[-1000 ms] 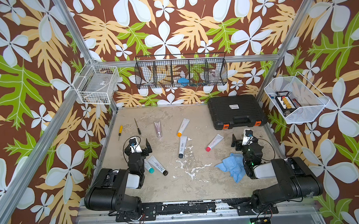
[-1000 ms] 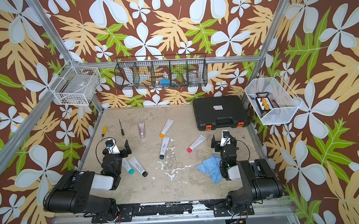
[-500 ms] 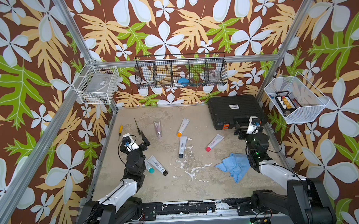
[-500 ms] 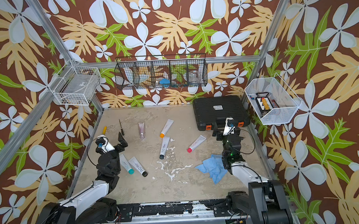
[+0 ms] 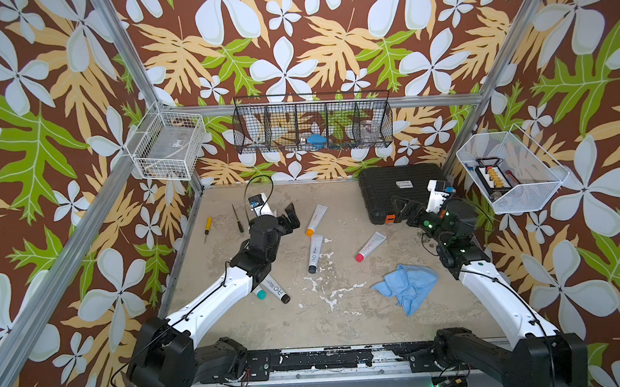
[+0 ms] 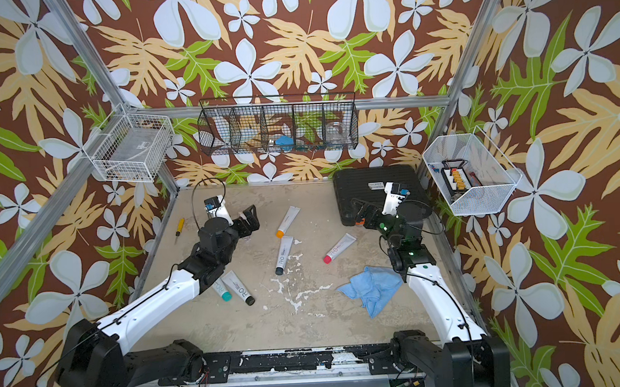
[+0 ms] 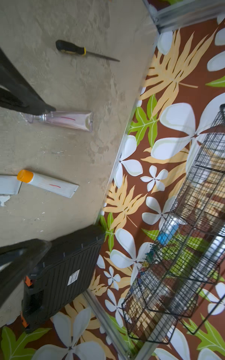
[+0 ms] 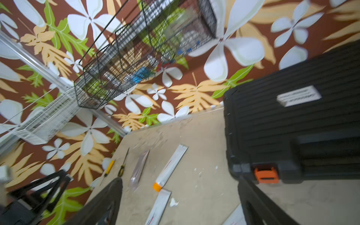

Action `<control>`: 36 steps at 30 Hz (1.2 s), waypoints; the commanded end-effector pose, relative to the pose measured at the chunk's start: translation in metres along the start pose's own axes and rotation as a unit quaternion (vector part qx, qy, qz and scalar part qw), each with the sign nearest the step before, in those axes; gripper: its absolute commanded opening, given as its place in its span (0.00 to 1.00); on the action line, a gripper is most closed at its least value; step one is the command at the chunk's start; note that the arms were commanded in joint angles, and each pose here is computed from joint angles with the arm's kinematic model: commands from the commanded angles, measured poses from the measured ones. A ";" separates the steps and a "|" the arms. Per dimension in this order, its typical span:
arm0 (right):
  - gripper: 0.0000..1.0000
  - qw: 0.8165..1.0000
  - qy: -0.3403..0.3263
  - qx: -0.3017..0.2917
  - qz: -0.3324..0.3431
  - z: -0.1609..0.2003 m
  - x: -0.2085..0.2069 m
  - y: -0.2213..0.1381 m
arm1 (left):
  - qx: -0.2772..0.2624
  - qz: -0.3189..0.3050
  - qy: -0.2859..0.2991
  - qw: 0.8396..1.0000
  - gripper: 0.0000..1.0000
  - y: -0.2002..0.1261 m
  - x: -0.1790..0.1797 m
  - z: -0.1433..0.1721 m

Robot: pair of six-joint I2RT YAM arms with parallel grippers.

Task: Wipe the surface of the toothpaste tube
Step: Pick up the cleaning item at the center of the board.

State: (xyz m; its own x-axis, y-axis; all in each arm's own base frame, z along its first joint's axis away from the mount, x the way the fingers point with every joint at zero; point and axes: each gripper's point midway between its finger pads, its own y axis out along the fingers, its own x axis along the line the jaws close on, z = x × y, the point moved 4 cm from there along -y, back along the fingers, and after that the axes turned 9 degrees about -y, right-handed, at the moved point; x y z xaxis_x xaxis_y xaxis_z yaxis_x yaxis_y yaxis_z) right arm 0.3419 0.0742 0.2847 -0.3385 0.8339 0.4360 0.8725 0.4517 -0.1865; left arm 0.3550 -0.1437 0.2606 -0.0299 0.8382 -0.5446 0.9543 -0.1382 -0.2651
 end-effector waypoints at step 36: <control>1.00 0.924 -0.010 0.235 0.302 0.150 -0.060 -0.056 | 0.232 -0.138 0.028 0.962 0.95 0.081 0.073 0.107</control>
State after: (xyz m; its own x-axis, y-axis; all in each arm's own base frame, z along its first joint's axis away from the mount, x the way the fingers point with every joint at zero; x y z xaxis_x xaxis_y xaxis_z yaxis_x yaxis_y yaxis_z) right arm 0.2740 0.0711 0.1471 0.0087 0.9777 0.2097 0.6887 0.1462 -0.7101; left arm 0.4006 -0.1477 0.1162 -0.2446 0.9030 -0.3533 0.6856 -0.0966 -0.7216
